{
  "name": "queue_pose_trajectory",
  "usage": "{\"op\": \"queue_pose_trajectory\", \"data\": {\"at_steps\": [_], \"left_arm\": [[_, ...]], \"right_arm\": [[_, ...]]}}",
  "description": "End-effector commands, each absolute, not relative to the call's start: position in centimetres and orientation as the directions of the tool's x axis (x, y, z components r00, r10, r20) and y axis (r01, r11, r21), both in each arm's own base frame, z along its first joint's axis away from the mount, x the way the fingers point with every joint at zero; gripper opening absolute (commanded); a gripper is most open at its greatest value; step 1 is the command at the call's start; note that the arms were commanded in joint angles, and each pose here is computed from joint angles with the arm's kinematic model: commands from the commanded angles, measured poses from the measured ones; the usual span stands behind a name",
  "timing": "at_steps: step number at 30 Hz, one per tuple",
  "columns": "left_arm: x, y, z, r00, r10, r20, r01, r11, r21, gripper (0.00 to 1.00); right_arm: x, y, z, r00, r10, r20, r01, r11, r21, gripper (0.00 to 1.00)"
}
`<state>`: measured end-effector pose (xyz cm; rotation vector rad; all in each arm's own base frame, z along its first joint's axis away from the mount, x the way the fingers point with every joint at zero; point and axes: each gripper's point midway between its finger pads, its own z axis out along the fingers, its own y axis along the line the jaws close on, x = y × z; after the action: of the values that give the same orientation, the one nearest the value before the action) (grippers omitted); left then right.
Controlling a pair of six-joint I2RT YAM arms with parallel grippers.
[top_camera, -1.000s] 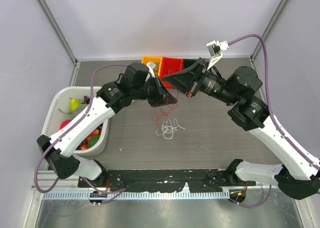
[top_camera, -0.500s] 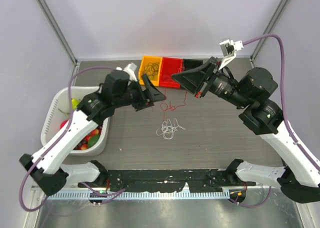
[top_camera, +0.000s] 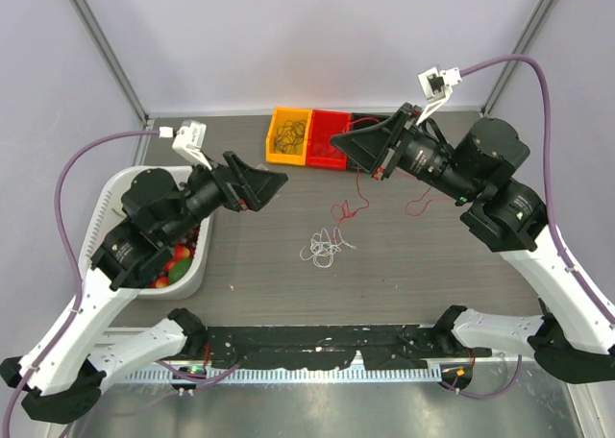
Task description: Untangle the cables
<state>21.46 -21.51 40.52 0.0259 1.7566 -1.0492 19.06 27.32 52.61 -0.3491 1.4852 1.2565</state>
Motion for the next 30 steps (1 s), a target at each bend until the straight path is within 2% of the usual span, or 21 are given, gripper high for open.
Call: {"op": "queue_pose_trajectory", "data": {"at_steps": [1,5,8,10,13,15,21,25,30], "left_arm": [[19.6,-25.2,47.9,-0.234,-0.373,-0.898,0.76,0.505,-0.408,0.99],[18.3,-28.5,50.9,-0.099,-0.311,-0.945,0.829,0.5,-0.252,1.0],[18.7,-30.3,51.6,-0.068,-0.298,-0.952,0.83,0.513,-0.22,1.0],[19.3,-30.8,51.5,-0.073,-0.309,-0.948,0.821,0.521,-0.233,0.94],[20.0,-30.3,51.0,-0.078,-0.355,-0.931,0.791,0.547,-0.275,0.78],[19.8,-29.4,50.6,-0.087,-0.378,-0.922,0.776,0.555,-0.301,0.74],[20.0,-25.1,48.1,-0.138,-0.352,-0.926,0.655,0.669,-0.352,0.76],[19.3,-22.5,48.5,-0.134,-0.377,-0.917,0.617,0.692,-0.375,0.8],[17.8,-20.6,49.4,-0.173,-0.401,-0.9,0.613,0.671,-0.417,0.82]], "right_arm": [[19.2,27.1,54.2,-0.348,0.428,-0.834,-0.757,0.397,0.519,0.01],[19.6,27.2,54.4,-0.357,0.432,-0.828,-0.744,0.404,0.532,0.01],[19.7,27.4,54.6,-0.374,0.433,-0.82,-0.738,0.397,0.546,0.01],[19.9,27.7,54.3,-0.385,0.422,-0.82,-0.734,0.399,0.55,0.01],[20.7,27.9,53.6,-0.392,0.418,-0.82,-0.712,0.427,0.558,0.01],[21.5,28.0,53.1,-0.384,0.413,-0.826,-0.696,0.459,0.553,0.01],[25.6,29.2,51.9,-0.329,0.397,-0.857,-0.651,0.562,0.51,0.01],[30.4,29.2,49.2,-0.299,0.373,-0.878,-0.592,0.65,0.477,0.01],[35.8,28.9,46.1,-0.332,0.381,-0.863,-0.589,0.631,0.505,0.01]]}}
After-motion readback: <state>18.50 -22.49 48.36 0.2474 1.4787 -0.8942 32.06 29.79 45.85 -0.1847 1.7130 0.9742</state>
